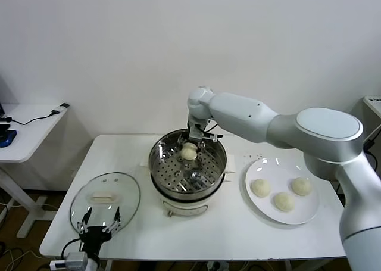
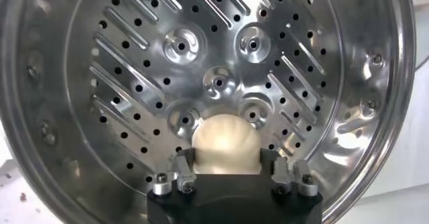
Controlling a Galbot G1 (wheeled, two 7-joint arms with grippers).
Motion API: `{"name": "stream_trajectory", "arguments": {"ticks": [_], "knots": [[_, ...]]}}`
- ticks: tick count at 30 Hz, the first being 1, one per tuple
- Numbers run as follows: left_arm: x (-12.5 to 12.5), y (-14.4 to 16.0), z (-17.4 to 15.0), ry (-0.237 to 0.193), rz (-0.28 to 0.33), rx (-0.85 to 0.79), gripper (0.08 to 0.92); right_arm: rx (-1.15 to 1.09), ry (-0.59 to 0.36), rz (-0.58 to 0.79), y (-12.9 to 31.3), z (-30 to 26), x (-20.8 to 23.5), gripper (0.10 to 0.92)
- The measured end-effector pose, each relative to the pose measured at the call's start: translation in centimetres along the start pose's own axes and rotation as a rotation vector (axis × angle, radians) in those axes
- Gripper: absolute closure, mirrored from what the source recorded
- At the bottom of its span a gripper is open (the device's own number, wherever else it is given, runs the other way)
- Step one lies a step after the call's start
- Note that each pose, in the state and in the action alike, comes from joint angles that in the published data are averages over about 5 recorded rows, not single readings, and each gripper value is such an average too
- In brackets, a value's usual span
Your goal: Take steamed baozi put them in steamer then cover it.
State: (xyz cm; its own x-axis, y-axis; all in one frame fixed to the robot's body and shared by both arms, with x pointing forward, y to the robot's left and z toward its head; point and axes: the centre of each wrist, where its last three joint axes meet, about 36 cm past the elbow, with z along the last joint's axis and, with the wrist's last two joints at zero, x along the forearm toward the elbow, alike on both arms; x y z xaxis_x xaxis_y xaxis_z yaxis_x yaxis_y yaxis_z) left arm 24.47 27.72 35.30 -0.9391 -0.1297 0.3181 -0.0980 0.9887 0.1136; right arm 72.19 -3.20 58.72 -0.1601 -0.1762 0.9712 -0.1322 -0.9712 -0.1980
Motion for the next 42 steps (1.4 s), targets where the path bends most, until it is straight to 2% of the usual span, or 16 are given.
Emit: {"name": "stream_trajectory", "arguments": {"ticks": [6, 12, 18, 22, 26, 32, 42], "knots": [[0.3, -0.1, -0.1, -0.001, 0.0, 0.002, 0.177, -0.019, -0.004, 0.002, 0.4, 1.0, 2.8, 0.2], [0.3, -0.2, -0.1, -0.003, 0.002, 0.006, 0.177, -0.144, 0.001, 0.032, 2.5, 3.1, 9.1, 0.2], [0.3, -0.2, -0.1, -0.009, 0.0, 0.005, 0.177, -0.453, 0.012, 0.071, 9.0, 4.6, 15.6, 0.2], [0.1, -0.1, -0.1, -0.013, -0.002, 0.006, 0.177, -0.664, 0.033, 0.04, 15.2, 4.2, 17.8, 0.2], [-0.1, -0.1, -0.3, -0.02, -0.003, 0.01, 0.177, -0.867, 0.016, -0.003, 21.1, 2.4, 16.9, 0.2], [-0.1, 0.0, -0.5, -0.025, -0.008, 0.012, 0.177, -1.123, -0.032, -0.042, 27.5, -1.2, 12.8, 0.2], [0.1, 0.1, -0.5, -0.021, -0.012, 0.015, 0.177, -1.362, -0.038, -0.083, 32.2, -4.8, 4.0, 0.2]]}}
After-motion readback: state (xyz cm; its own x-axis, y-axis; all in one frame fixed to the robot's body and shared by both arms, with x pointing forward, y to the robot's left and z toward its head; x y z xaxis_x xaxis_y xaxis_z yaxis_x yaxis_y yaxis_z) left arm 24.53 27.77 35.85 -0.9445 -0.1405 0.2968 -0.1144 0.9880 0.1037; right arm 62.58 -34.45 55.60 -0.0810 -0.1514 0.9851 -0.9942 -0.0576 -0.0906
